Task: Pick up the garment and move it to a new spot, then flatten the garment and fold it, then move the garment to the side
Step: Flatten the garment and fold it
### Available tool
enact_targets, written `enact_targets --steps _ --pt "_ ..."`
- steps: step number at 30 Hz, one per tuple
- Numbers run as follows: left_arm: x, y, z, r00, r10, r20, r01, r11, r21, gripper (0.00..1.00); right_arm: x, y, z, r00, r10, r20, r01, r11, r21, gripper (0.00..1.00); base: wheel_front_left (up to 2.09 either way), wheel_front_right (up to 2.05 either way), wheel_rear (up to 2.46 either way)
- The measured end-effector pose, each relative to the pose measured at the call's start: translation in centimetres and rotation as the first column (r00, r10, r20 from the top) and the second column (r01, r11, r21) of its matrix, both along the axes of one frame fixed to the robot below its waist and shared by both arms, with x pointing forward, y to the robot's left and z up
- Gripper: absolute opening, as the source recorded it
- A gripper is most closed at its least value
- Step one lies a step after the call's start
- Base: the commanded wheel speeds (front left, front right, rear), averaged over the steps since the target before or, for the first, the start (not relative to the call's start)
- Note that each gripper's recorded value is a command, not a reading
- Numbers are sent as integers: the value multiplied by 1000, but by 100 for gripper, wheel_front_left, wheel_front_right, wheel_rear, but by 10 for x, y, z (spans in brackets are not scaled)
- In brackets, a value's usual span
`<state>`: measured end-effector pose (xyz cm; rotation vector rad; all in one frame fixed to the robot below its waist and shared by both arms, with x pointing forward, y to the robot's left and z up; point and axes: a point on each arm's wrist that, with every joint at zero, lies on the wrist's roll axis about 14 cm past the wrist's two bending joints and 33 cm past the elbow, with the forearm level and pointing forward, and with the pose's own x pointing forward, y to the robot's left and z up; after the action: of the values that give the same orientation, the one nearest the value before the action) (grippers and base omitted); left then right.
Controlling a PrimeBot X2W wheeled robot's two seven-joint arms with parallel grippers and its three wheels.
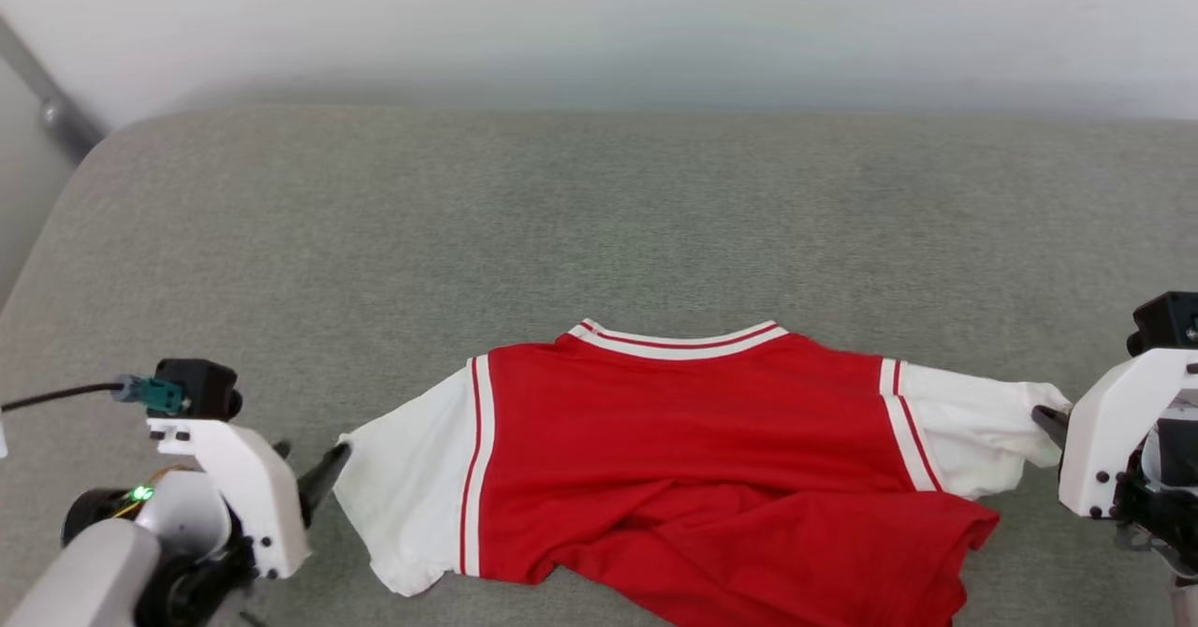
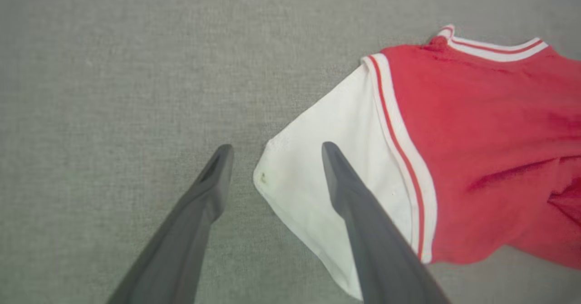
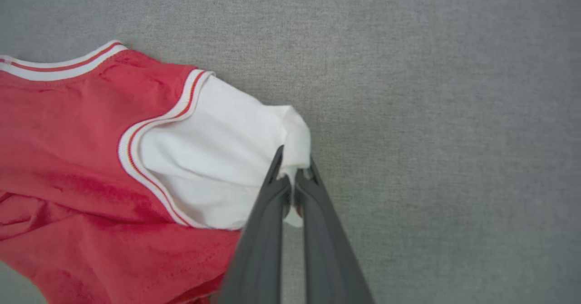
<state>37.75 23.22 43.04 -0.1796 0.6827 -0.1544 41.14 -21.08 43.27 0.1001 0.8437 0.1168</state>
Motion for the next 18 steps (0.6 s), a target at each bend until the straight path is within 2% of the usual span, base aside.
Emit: enact_targets --steps 5,16,17,18 --pt "-14 4 -21 977 -49 -206 49 999 -7 100 -12 -5 1 1000 -31 4 31 999 16 0 0 0 0" --pt "-13 -10 -64 897 -103 -430 75 994 -82 100 -19 -10 -19 996 -75 -40 77 996 44 0 0 0 0" --pt "-13 -12 -66 886 -108 -451 75 993 -90 96 -20 -11 -21 996 -80 -45 82 996 46 0 0 0 0" --pt "-13 -13 -68 876 -114 -468 77 992 -97 68 -20 -13 -22 995 -86 -47 88 995 46 0 0 0 0"
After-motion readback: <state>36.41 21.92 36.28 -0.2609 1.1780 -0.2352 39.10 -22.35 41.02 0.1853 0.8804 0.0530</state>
